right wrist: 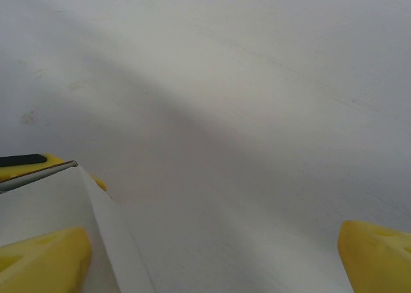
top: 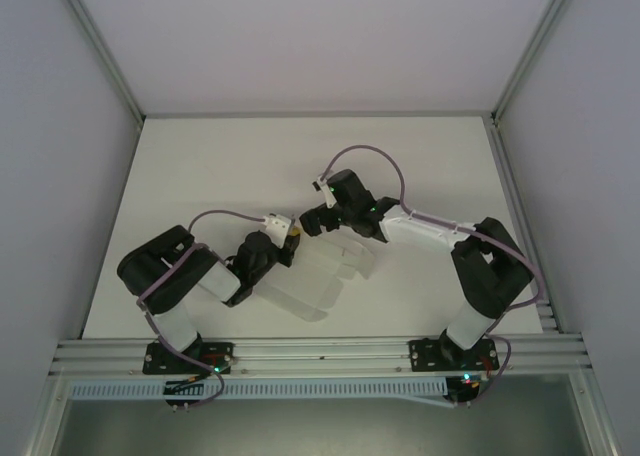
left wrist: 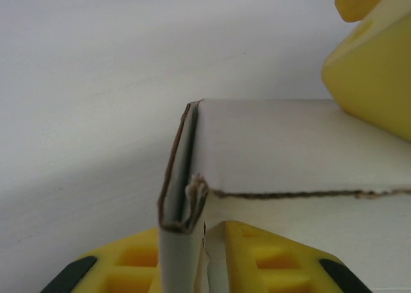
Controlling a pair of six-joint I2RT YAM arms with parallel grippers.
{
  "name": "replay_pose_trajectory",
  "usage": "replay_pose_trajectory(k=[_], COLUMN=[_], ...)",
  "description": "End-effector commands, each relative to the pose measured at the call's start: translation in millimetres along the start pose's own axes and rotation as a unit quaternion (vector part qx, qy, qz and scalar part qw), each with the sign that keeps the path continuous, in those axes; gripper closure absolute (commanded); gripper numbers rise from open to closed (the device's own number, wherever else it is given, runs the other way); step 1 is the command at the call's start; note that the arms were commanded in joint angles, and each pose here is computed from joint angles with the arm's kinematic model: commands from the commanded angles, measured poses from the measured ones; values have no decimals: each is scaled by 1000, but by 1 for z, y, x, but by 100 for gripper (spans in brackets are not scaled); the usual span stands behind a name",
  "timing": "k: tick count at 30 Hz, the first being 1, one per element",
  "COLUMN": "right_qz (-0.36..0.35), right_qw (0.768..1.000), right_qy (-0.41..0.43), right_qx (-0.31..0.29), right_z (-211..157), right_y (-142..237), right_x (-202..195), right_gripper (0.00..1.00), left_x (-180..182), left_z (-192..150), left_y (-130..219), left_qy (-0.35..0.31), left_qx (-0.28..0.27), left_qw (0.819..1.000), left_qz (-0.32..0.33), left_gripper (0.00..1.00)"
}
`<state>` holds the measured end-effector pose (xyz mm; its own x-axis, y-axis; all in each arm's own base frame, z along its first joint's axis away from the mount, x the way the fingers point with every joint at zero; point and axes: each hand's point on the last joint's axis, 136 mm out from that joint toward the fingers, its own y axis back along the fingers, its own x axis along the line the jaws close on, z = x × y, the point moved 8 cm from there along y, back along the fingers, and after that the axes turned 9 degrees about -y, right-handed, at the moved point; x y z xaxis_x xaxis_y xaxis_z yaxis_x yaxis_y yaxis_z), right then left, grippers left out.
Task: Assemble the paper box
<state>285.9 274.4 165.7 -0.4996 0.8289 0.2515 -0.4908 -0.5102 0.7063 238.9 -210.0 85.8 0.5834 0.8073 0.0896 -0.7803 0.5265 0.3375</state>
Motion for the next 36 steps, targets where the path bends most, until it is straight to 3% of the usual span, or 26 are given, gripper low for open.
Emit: replay_pose_trajectory(k=[1, 5, 7, 9, 10, 15, 19, 22, 27, 36], right_qz=[8, -30, -40, -37, -34, -72, -96, -91, -66, -82], right_qw=[998, 994, 993, 995, 995, 993, 975, 959, 954, 962], right_qy=[26, 84, 87, 82, 79, 38, -30, -96, -141, -160], right_qx=[61, 70, 67, 53, 41, -81, -199, -249, -256, -206], right_z=[-39, -57, -58, -52, -48, -5, 25, 26, 3, -10], right_y=[-10, -11, -11, -6, -2, 45, 111, 152, 179, 140], right_x=[3, 10, 9, 11, 13, 15, 10, -2, -19, -24], right_gripper=[0, 0, 0, 0, 0, 0, 0, 0, 0, 0], left_x=[-5, -4, -3, 1, 4, 16, 23, 29, 39, 33], left_z=[2, 2, 2, 1, 1, 12, 38, 56, 73, 82], left_y=[-4, -5, -8, -10, -11, 2, 14, 24, 42, 57], left_qy=[-10, -10, -9, -10, -7, 4, 40, 55, 66, 74], left_qx=[1, 5, 11, 22, 26, 4, -12, -12, -3, -11], left_qw=[1000, 1000, 1000, 999, 999, 995, 992, 988, 980, 984], left_qz=[-13, -12, -2, 21, 42, 99, 121, 147, 188, 165], left_gripper=[78, 81, 87, 100, 100, 100, 100, 100, 100, 100])
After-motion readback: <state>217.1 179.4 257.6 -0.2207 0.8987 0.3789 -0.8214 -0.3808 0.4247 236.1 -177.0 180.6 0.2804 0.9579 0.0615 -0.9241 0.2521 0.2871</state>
